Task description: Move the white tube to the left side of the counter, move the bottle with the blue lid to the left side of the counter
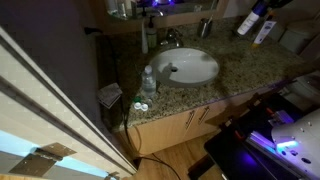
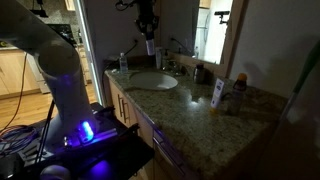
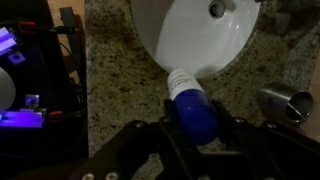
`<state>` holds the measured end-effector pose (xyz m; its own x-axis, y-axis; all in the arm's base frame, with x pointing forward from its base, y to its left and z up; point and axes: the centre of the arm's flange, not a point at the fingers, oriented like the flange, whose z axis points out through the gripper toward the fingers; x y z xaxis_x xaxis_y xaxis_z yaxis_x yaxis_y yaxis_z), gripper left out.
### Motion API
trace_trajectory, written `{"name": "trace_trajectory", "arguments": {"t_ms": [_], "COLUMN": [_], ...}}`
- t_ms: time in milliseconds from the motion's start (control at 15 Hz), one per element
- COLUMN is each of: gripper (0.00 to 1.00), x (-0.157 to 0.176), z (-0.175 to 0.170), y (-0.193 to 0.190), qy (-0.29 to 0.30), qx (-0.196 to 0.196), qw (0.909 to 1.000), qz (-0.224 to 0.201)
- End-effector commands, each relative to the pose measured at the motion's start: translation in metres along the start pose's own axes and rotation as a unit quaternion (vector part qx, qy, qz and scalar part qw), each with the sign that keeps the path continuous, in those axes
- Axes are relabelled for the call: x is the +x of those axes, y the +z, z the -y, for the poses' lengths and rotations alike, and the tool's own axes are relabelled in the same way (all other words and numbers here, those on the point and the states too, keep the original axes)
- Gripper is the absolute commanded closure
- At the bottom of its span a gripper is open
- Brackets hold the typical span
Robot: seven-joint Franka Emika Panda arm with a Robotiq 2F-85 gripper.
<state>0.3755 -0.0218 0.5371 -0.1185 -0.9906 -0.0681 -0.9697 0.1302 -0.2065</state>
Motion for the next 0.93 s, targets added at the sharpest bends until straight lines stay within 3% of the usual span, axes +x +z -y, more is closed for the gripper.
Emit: {"name": "trace_trajectory", "arguments": {"t_ms": [0,200,400,467,533,600,733,800,867], "gripper": [0.85,0.85,0.85,0.85,0.85,0.60,0.60,0.85,0.85], "x": [-0.010,-0.058,-0.093,-0.083,-0.089,-0.091,-0.090,-0.091,-0.098], "z": [0.016,0.059,0.107,0.113,0.071,0.080,0.080,0.078,0.081], "y": [0.014,-0.005,-0.031,-0.035,-0.020,-0.023,-0.019,-0.020,-0.009], "qy": [-0.052,-0.135,-0.214,-0.230,-0.196,-0.200,-0.199,-0.199,-0.211], "qx": [-0.020,-0.021,-0.018,-0.009,0.002,0.005,0.001,0.001,-0.013], "qw": [0.9984,0.9896,0.9751,0.9711,0.9797,0.9788,0.9792,0.9790,0.9765], "qz": [0.015,0.044,0.053,0.062,0.040,0.042,0.041,0.041,0.042]}}
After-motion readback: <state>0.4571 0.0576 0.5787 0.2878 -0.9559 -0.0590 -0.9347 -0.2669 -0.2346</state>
